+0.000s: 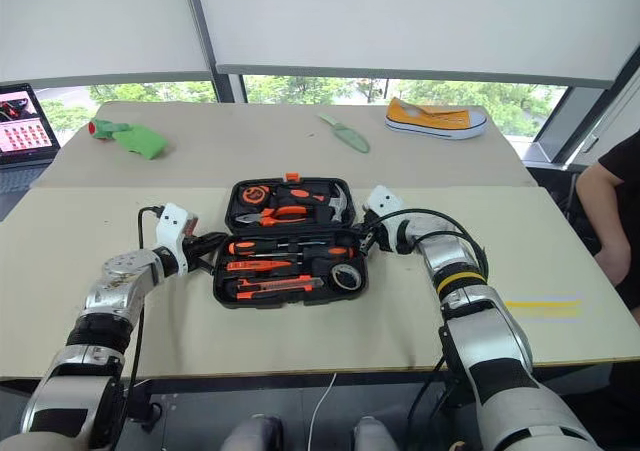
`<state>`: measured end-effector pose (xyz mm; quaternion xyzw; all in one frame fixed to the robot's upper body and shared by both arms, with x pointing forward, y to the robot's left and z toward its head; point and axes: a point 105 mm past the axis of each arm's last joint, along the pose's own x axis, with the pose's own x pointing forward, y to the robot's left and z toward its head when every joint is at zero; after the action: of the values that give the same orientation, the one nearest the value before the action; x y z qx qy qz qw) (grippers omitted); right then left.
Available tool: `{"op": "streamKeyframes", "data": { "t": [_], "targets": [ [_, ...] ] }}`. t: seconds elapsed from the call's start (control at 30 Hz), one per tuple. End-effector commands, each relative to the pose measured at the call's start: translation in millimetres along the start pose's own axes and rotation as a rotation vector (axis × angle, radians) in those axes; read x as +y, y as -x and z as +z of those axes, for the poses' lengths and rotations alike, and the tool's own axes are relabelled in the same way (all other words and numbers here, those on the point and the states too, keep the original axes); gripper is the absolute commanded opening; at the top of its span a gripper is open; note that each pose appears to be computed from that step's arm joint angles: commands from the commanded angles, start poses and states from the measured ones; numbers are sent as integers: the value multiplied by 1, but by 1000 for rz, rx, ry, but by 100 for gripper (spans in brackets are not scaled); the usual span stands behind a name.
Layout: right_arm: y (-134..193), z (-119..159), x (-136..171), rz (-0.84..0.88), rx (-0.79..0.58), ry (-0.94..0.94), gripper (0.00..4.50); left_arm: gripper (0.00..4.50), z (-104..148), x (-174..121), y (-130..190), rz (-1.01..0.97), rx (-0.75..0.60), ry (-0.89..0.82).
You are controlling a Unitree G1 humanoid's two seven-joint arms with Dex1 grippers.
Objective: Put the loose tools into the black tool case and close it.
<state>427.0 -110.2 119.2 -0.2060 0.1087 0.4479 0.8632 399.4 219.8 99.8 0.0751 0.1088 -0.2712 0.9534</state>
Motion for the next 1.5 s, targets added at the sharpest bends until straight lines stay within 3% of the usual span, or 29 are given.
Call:
{"op": "streamKeyframes", "data": {
  "t": [0.03, 0.2, 0.4, 0.53, 0.63, 0.67, 0.77, 0.87, 0.93, 1.0, 1.27, 1.5],
  "targets": [
    [-1, 14, 23, 161, -81, 29, 0, 20, 20, -25, -5, -190, -65, -39],
    [21, 1, 39, 207, -74, 36, 0, 20, 14, -39, 11, -311, -59, -56],
    [46, -9, 58, 185, -62, -4, 0, 20, 2, -46, 31, -320, -39, -86],
    [60, -16, 51, 101, -49, -56, 0, 20, -5, -30, 45, -226, 22, -54],
    [76, -23, 49, 91, 10, -110, 0, 85, 0, -16, 56, -185, 27, -29],
    [81, -23, 49, 98, 28, -129, 62, 141, 2, -13, 60, -184, 37, -29],
    [93, -8, 41, 63, 4, -198, 157, 252, 15, -10, 70, -208, 69, 57],
    [100, -6, 35, 2, 119, -344, 252, 357, 12, -7, 73, -176, 236, 134],
    [100, 3, 33, -2, 176, -460, 328, 437, 26, -14, 67, -209, 228, 198],
    [96, 13, 30, -2, 193, -550, 394, 450, 37, -13, 57, -183, 231, 248],
    [64, 25, 6, -104, 250, -690, 394, 450, 49, -6, 16, -74, 268, 304],
    [43, 19, 11, -73, 311, -707, 394, 450, 48, -8, 3, -91, 287, 317]
  ]
}}
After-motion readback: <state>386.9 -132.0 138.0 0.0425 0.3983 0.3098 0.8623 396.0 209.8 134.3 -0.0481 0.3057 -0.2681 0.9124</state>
